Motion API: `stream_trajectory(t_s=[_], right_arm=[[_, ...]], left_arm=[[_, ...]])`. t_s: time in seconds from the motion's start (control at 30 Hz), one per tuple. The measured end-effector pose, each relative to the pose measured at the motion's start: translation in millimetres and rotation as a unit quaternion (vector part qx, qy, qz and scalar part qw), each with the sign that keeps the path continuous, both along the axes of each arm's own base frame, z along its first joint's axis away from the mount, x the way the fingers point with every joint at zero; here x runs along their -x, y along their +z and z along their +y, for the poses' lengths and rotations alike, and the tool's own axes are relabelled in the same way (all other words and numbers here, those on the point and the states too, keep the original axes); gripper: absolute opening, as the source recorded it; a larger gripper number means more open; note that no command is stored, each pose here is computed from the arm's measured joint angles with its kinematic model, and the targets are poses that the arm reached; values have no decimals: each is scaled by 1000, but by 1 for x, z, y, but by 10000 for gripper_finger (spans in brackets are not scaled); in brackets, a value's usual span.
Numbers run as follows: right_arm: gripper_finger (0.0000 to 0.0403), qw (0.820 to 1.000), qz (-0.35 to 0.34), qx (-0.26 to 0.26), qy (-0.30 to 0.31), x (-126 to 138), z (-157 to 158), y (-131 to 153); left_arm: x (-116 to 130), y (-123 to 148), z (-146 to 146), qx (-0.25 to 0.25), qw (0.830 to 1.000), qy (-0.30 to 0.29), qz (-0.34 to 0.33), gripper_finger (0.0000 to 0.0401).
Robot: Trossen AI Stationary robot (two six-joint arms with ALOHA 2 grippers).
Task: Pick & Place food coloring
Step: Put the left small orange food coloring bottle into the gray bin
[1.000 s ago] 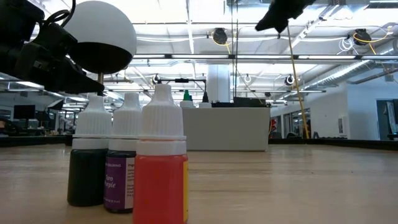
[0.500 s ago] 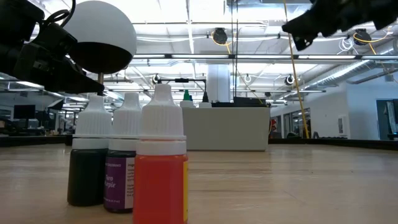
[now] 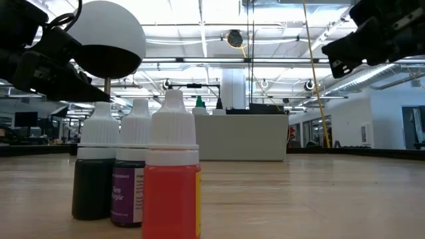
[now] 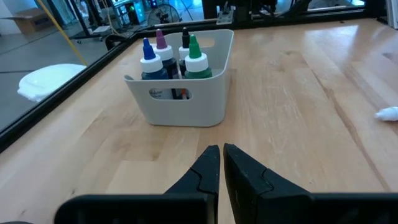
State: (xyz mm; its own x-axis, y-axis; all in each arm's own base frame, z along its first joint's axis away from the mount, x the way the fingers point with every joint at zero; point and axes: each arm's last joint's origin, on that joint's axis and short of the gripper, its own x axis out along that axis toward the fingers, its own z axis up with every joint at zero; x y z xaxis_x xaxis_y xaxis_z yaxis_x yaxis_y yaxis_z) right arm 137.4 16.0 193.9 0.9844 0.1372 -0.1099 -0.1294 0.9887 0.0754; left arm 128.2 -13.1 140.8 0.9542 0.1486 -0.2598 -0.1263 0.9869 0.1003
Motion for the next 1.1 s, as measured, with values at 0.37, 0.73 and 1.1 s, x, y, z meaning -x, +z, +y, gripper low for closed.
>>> stream_trajectory(t_s=[0.37,0.73,1.1], right_arm=[[0,997,-73,34,7,21,-1,-4],[0,989,-134,67,3,22,-1,-9],[0,987,-132,88,5,22,-1,-11]], left_arm=[[0,0,0,3,1000,2,-2,31],[0,0,0,19,1000,5,-5,31],[-8,28,-15,61,997,-33,-19,30]])
